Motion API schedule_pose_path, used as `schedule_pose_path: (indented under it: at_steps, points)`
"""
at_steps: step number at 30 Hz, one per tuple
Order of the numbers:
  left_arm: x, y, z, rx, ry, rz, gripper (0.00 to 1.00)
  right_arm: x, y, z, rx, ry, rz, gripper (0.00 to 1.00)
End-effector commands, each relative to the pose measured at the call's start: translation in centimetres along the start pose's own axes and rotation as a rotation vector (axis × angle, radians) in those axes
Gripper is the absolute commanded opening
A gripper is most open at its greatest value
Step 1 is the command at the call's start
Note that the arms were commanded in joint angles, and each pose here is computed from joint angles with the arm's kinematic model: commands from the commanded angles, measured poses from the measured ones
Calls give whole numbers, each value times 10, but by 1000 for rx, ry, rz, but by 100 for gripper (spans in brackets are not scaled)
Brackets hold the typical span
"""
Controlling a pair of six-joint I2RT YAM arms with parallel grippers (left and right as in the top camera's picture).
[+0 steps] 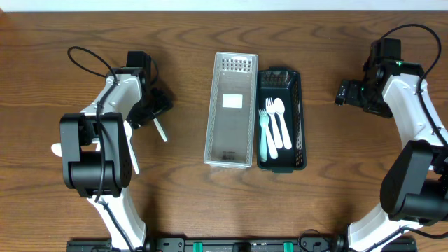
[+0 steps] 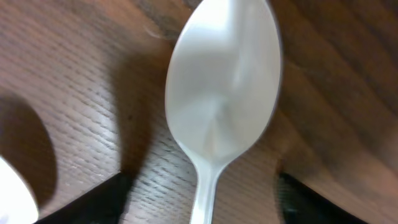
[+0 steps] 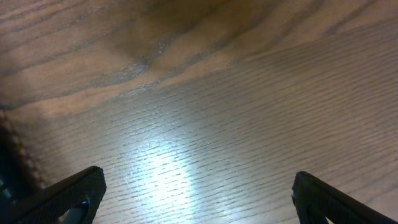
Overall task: Pack container
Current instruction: 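Move left gripper over a white spoon and grasp it, then carry the spoon into the clear white basket and release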
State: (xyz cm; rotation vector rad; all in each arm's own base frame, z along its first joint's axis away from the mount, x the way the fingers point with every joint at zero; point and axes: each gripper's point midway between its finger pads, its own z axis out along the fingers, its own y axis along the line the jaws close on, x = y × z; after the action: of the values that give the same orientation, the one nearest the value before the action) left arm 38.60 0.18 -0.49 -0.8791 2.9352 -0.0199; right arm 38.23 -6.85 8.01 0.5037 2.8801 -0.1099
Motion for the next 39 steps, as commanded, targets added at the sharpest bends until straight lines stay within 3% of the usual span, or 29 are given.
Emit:
schedule_pose_path:
  at_steps: [1, 6, 12, 20, 26, 33, 39]
  points:
    - [18, 9, 26, -31, 90, 8, 58, -6, -3, -10, -8, -28, 1, 99]
    - [23, 12, 26, -43, 108, 9, 41, -6, -3, -10, -8, -30, 1, 99]
    - [23, 12, 25, -45, 110, 8, 6, -6, -3, -10, -7, -29, 1, 99]
    - [7, 1, -15, -15, 67, 64, 6, -6, -4, -10, -6, -29, 4, 99]
    - [-8, -34, -117, 95, -102, 152, 6, -6, -4, -10, -6, -30, 4, 99]
    - [49, -111, -204, 283, -284, 387, 6, -7, -4, -10, -7, -33, 5, 99]
    - [113, -166, -187, 289, -253, 616, 6, -7, -3, -10, -14, -32, 5, 99]
